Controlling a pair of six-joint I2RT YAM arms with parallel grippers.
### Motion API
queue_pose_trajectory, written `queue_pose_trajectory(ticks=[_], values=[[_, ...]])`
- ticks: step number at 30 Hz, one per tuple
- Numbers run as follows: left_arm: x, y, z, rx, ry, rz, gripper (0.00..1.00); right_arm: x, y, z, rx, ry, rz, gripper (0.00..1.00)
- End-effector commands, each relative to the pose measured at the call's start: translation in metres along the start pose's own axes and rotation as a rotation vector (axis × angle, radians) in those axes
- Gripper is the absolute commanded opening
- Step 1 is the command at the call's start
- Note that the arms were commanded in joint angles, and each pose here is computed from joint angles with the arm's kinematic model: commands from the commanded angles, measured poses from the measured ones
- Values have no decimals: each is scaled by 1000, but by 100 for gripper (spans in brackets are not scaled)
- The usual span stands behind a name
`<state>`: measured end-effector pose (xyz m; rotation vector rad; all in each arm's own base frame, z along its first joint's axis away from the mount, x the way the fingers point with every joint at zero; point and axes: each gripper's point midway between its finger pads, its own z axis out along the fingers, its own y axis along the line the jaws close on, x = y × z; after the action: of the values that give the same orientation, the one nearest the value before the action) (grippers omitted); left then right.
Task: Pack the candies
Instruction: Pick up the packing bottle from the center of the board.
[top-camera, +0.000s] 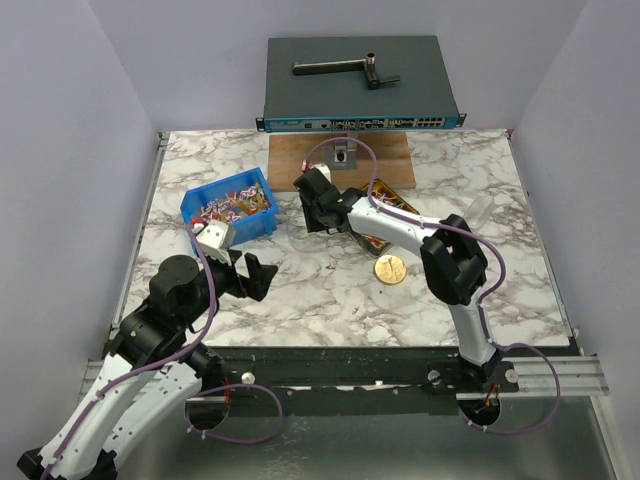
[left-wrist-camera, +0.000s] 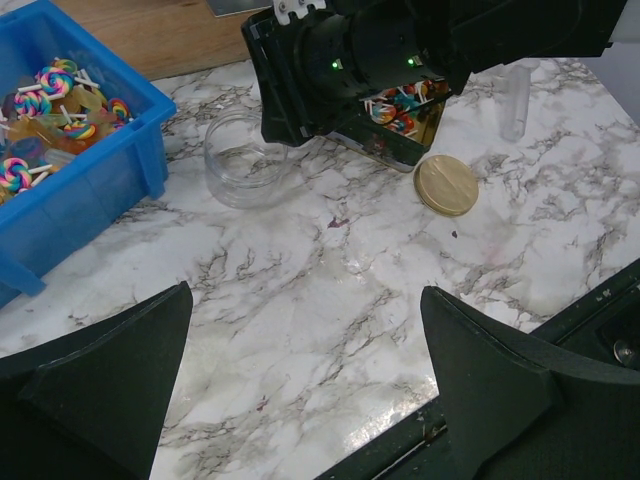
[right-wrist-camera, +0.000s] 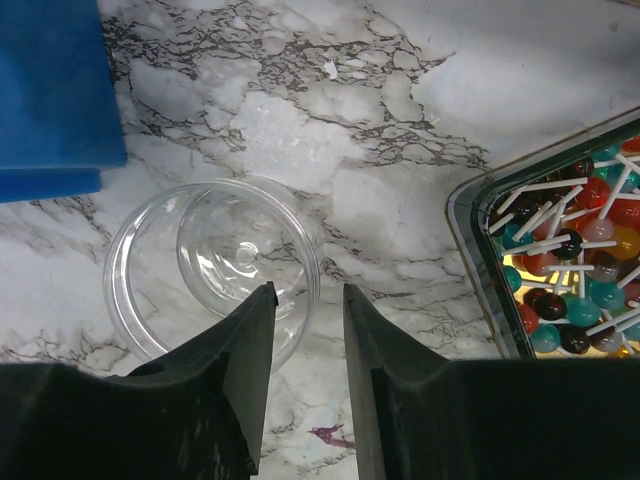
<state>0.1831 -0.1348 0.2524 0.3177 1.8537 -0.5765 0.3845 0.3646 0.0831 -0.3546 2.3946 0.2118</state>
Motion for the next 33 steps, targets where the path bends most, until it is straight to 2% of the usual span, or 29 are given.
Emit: queue_pose_trajectory(ticks=[1, 10, 21, 33], values=[[0, -1, -3, 11, 3, 5, 99, 6, -4, 9, 45, 23, -22, 35], [1, -1, -2, 11, 8, 6, 99, 13, -6, 17, 61, 43, -29, 26], [4, -1, 1, 7, 22, 8, 99, 15, -7, 10, 48, 45, -28, 1], [5, -1, 1, 7, 26, 6, 99, 35, -12, -32, 34, 35, -30, 1]])
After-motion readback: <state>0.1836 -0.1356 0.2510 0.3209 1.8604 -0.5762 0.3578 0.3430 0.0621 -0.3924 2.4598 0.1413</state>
